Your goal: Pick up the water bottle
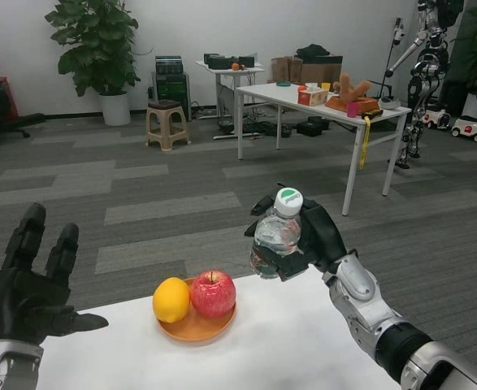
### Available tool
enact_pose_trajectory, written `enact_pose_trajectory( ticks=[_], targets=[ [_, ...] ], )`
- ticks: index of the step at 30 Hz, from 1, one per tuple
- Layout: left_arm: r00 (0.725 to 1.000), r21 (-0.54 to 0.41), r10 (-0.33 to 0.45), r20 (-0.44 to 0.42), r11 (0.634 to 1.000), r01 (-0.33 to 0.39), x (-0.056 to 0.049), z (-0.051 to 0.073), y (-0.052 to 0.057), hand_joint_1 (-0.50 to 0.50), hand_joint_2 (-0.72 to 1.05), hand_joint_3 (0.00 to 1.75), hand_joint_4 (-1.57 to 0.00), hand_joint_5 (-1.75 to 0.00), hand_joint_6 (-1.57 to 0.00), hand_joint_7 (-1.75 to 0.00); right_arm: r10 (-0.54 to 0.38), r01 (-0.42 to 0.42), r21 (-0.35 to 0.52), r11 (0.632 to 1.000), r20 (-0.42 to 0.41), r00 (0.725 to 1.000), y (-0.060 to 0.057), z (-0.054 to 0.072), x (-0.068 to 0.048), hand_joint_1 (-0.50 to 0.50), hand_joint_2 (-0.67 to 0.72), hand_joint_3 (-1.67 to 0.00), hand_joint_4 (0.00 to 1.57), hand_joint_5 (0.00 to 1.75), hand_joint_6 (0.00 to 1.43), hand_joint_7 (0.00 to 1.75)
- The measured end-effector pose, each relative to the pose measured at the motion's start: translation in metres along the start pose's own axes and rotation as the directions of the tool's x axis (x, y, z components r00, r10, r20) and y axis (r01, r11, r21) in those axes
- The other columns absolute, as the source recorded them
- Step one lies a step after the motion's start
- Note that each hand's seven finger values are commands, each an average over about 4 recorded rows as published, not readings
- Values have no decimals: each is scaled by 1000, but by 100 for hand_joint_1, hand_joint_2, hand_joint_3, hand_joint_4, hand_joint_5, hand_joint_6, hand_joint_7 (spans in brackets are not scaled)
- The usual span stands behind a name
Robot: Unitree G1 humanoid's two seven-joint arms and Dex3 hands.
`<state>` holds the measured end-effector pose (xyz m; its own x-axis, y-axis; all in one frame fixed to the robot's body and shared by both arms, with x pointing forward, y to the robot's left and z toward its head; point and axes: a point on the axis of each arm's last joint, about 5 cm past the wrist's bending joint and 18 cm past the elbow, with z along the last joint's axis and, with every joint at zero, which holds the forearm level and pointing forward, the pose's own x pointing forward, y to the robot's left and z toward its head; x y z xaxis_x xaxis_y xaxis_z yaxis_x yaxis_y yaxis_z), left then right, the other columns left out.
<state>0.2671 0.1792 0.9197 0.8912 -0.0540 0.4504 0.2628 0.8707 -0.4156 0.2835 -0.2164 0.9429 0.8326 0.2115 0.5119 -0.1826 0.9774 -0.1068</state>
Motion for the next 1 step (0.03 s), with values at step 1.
enact_pose_trajectory(
  ticks=[1],
  targets=[
    [1000, 0, 1, -1, 1000, -1, 0, 0, 0, -50, -10, 6, 0, -10, 0, 0, -2, 2, 1, 1000, 3, 1000, 0, 0, 0, 0, -56, -159, 143, 100, 83, 126]
  ],
)
